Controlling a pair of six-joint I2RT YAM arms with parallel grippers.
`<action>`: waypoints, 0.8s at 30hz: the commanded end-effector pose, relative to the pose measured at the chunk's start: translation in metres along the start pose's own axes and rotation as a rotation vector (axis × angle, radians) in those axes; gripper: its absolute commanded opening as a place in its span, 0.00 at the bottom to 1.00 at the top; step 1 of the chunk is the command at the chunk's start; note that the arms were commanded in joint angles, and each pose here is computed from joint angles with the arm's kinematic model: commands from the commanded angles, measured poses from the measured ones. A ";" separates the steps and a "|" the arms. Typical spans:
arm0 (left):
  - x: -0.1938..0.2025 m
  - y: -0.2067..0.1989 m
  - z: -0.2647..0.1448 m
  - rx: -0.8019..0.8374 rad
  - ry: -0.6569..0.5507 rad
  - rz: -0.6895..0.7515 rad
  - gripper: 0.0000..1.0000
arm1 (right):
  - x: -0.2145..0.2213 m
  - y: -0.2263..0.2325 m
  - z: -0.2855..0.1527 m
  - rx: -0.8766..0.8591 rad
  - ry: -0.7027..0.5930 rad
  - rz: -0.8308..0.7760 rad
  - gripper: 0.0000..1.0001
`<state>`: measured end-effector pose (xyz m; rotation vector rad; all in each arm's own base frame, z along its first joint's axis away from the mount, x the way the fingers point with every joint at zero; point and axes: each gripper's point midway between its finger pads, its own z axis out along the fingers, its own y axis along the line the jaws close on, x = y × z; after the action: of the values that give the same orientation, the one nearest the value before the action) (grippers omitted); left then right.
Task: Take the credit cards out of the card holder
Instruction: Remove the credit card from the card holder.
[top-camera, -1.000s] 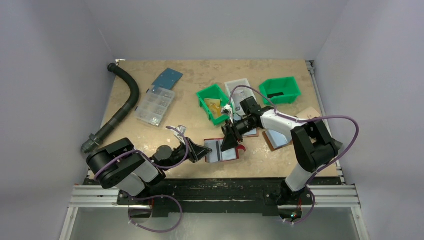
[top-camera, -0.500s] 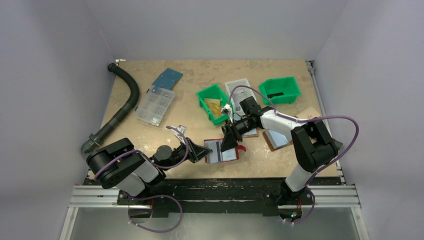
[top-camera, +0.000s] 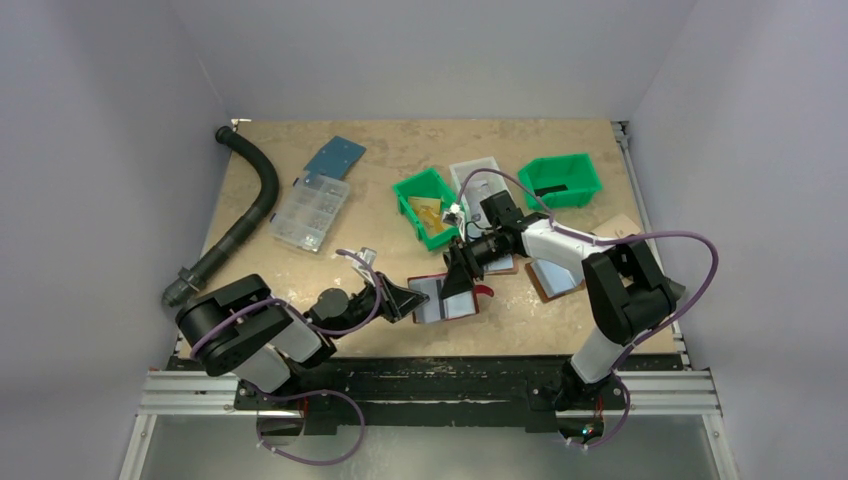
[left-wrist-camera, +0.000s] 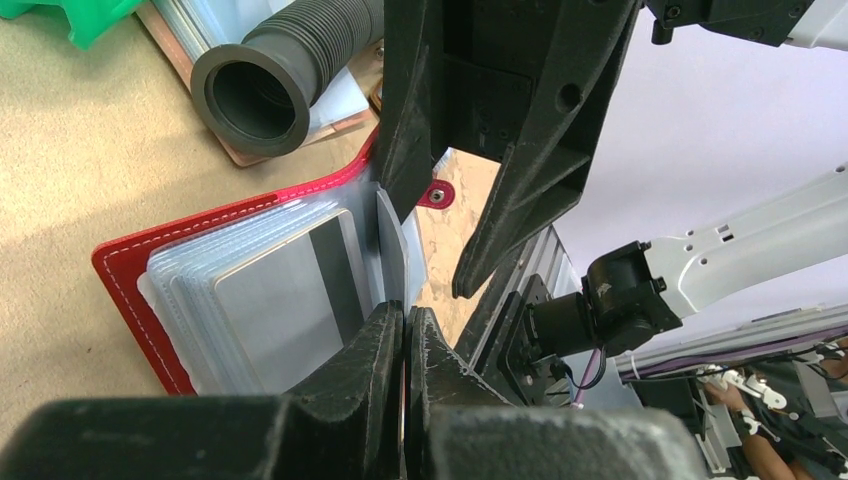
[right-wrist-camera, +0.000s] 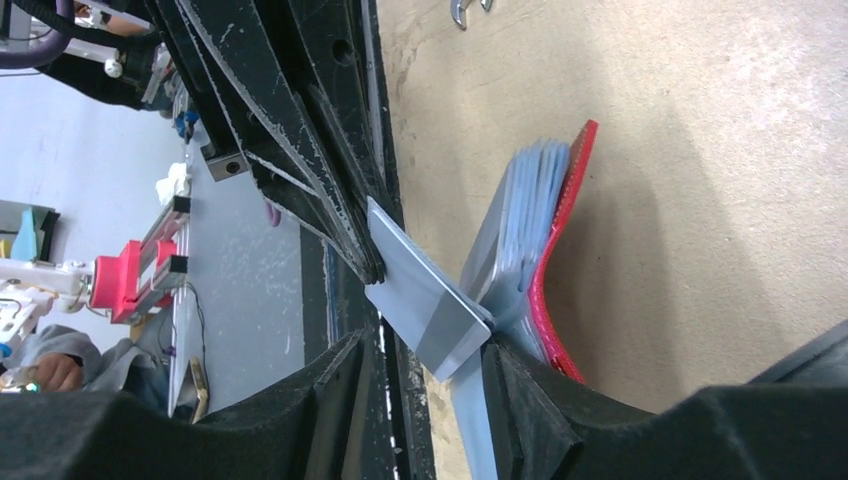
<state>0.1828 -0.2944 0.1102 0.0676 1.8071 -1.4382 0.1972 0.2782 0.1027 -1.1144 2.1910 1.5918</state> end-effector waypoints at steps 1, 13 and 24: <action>-0.046 -0.070 0.005 0.272 -0.179 0.039 0.00 | -0.017 0.015 -0.002 -0.069 -0.045 -0.048 0.49; -0.041 -0.046 0.001 0.162 -0.176 0.026 0.00 | -0.023 0.026 -0.011 -0.127 -0.076 -0.072 0.00; -0.034 -0.034 -0.003 0.094 -0.128 0.070 0.30 | -0.023 0.021 -0.018 -0.089 -0.084 -0.115 0.00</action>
<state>0.1855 -0.2911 0.1364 0.0532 1.7076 -1.4444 0.2014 0.2743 0.1190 -1.0880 2.0983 1.6908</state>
